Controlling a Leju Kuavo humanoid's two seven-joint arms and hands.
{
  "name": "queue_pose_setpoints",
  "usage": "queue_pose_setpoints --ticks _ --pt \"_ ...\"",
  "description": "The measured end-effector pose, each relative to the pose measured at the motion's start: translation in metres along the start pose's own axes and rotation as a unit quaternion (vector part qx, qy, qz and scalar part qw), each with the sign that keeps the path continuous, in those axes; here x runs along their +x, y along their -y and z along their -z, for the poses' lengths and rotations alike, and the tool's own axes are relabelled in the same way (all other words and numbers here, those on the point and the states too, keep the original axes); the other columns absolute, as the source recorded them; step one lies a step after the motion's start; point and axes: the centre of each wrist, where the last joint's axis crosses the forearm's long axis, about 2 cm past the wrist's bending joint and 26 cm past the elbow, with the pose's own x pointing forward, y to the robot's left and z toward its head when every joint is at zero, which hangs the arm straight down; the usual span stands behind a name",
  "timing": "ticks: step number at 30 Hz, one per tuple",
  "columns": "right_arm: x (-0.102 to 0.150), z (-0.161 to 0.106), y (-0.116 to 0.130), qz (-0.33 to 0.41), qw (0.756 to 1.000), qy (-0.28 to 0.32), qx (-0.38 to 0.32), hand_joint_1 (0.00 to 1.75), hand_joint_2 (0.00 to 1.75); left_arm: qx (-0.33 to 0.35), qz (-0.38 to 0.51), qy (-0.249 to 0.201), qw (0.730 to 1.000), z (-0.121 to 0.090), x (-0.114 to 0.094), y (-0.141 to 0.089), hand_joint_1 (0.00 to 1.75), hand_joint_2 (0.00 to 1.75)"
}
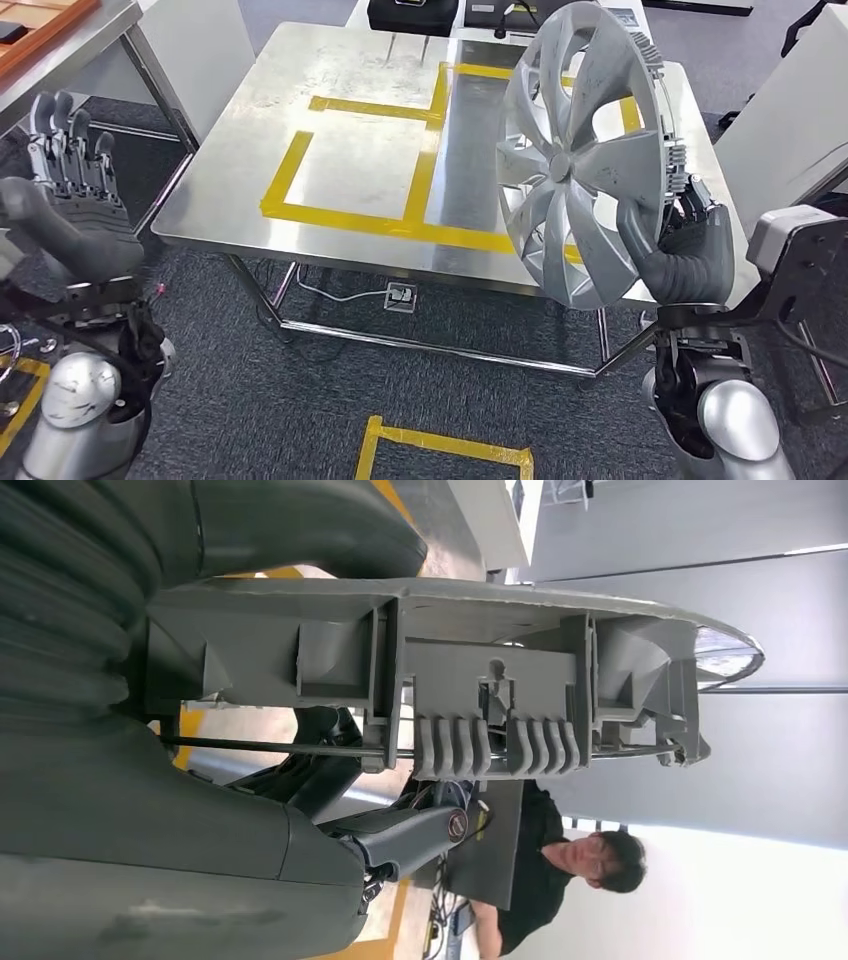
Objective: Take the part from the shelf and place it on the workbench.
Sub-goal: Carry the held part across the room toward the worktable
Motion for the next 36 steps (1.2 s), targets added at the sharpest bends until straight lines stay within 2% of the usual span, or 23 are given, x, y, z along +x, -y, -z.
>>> queue_pose_setpoints --ticks 36 --pt "-0.0013 -0.0008 -0.0002 0.0 1.0 -0.001 0.0 1.75 1.75 -0.001 0.0 0.004 1.0 0.0003 0.0001 -0.0008 0.0 0.0"
